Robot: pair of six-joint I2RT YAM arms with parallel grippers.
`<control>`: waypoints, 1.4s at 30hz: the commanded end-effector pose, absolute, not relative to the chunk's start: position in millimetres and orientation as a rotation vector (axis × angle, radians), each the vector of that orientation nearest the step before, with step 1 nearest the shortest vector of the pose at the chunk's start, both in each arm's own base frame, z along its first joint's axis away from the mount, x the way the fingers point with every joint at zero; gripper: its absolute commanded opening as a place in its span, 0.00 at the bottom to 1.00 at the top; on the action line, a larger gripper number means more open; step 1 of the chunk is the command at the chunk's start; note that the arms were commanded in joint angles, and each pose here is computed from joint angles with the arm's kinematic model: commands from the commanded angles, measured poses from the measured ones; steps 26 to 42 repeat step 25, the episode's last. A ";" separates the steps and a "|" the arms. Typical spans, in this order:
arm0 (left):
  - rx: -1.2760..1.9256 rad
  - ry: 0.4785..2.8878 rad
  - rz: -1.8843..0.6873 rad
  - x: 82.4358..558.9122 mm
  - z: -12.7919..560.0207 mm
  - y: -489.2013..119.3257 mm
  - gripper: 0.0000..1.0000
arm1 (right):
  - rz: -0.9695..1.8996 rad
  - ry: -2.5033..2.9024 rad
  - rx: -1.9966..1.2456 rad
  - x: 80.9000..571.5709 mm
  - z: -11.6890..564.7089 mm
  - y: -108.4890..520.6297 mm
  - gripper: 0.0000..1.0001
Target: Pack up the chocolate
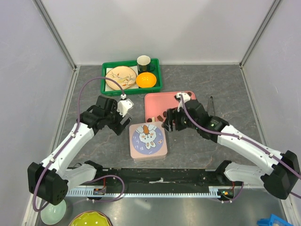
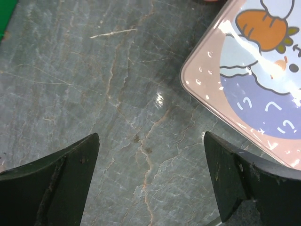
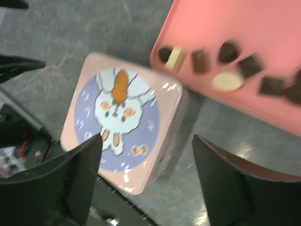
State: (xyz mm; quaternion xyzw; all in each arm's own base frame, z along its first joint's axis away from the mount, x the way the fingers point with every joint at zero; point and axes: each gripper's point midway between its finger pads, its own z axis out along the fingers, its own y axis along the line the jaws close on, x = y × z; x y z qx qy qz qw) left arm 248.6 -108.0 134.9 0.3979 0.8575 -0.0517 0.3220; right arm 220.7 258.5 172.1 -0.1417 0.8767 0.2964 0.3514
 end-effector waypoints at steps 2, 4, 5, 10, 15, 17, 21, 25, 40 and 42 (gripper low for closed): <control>0.889 2.204 -0.155 260.9 171.7 -105.5 0.99 | 0.354 2.197 -0.297 269.4 198.8 205.8 0.98; 0.834 2.200 -0.186 264.7 180.6 -101.7 0.99 | 0.289 2.152 -0.260 280.8 212.4 194.5 0.98; 0.813 2.197 -0.196 266.3 183.2 -99.8 0.99 | 0.231 2.130 -0.221 287.2 217.6 185.1 0.98; 0.677 2.183 -0.277 274.3 203.4 -87.1 0.99 | 0.146 2.063 -0.111 299.7 236.8 164.8 0.98; 0.544 2.173 -0.340 279.6 214.1 -72.0 0.99 | 0.145 2.041 -0.091 299.6 236.8 160.4 0.98; 0.513 2.170 -0.367 279.9 216.1 -69.3 0.99 | 0.154 2.028 -0.085 298.9 237.0 159.5 0.98; 0.447 2.163 -0.391 283.0 216.1 -57.5 0.99 | 0.191 2.029 -0.091 297.0 232.8 164.5 0.98; 0.427 2.153 -0.389 285.3 211.7 -54.0 0.99 | 0.200 2.041 -0.100 298.9 227.6 169.2 0.98; 0.427 2.153 -0.389 285.3 211.7 -54.0 0.99 | 0.200 2.041 -0.100 298.9 227.6 169.2 0.98; 0.427 2.153 -0.389 285.3 211.7 -54.0 0.99 | 0.200 2.041 -0.100 298.9 227.6 169.2 0.98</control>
